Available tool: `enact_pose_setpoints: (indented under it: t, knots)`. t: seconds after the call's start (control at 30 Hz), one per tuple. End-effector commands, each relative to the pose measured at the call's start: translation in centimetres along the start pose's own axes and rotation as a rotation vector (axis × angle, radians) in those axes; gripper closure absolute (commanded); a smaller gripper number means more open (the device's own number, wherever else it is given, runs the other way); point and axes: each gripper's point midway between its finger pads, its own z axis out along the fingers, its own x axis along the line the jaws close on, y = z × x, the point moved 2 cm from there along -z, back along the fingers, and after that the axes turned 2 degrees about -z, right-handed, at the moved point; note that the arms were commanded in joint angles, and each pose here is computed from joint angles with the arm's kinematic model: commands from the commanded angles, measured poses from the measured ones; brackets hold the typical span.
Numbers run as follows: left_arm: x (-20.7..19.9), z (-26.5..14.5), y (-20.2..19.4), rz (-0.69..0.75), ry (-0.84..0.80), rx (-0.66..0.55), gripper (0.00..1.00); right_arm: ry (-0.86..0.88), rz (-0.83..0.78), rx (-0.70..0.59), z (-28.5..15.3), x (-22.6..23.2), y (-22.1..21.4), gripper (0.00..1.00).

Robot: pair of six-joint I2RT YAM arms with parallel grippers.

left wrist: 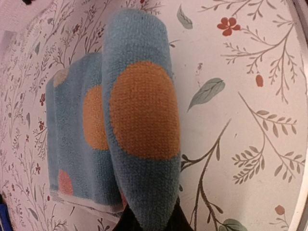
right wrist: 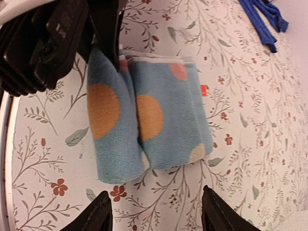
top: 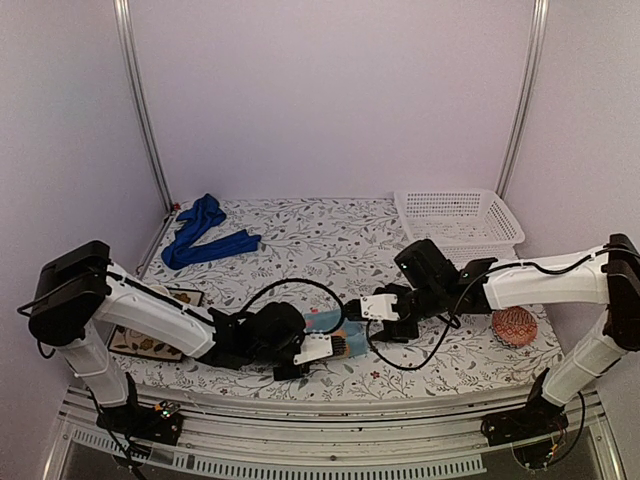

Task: Roll the towels
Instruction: Roll the towel at the center of the board.

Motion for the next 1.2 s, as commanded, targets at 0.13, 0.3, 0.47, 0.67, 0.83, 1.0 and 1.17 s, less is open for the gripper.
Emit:
enact_pose_setpoints:
  t: [0.13, 0.3, 0.47, 0.67, 0.83, 1.0, 1.17]
  knots:
    - [-0.3, 0.4, -0.8, -0.183, -0.275, 0.04, 1.0, -0.352, -0.269, -0.128, -2.7, -1.2, 3.0, 0.36]
    - [0.7, 0.9, -0.8, -0.27, -0.376, 0.055, 1.0, -0.356, -0.362, -0.151, -2.3, 0.5, 3.0, 0.36]
    - [1.3, 1.6, -0.5, -0.369, -0.472, 0.063, 1.0, -0.341, -0.386, -0.124, -1.1, 1.0, 2.5, 0.36]
    - [1.1, 2.4, -1.4, -0.453, -0.56, 0.087, 1.0, -0.323, -0.419, -0.079, 1.0, 1.4, 2.1, 0.37]
    - [1.6, 2.7, -1.9, -0.537, -0.618, 0.088, 1.0, -0.311, -0.447, -0.058, 2.7, 1.6, 1.9, 0.37]
    - [2.2, 2.4, -1.3, -0.562, -0.646, 0.065, 1.0, -0.33, -0.456, 0.003, 4.4, 0.7, 1.5, 0.41]
    - [1.5, 3.5, -3.0, -0.609, -0.686, 0.119, 0.99, -0.341, -0.459, 0.044, 5.7, 0.2, 1.0, 0.51]
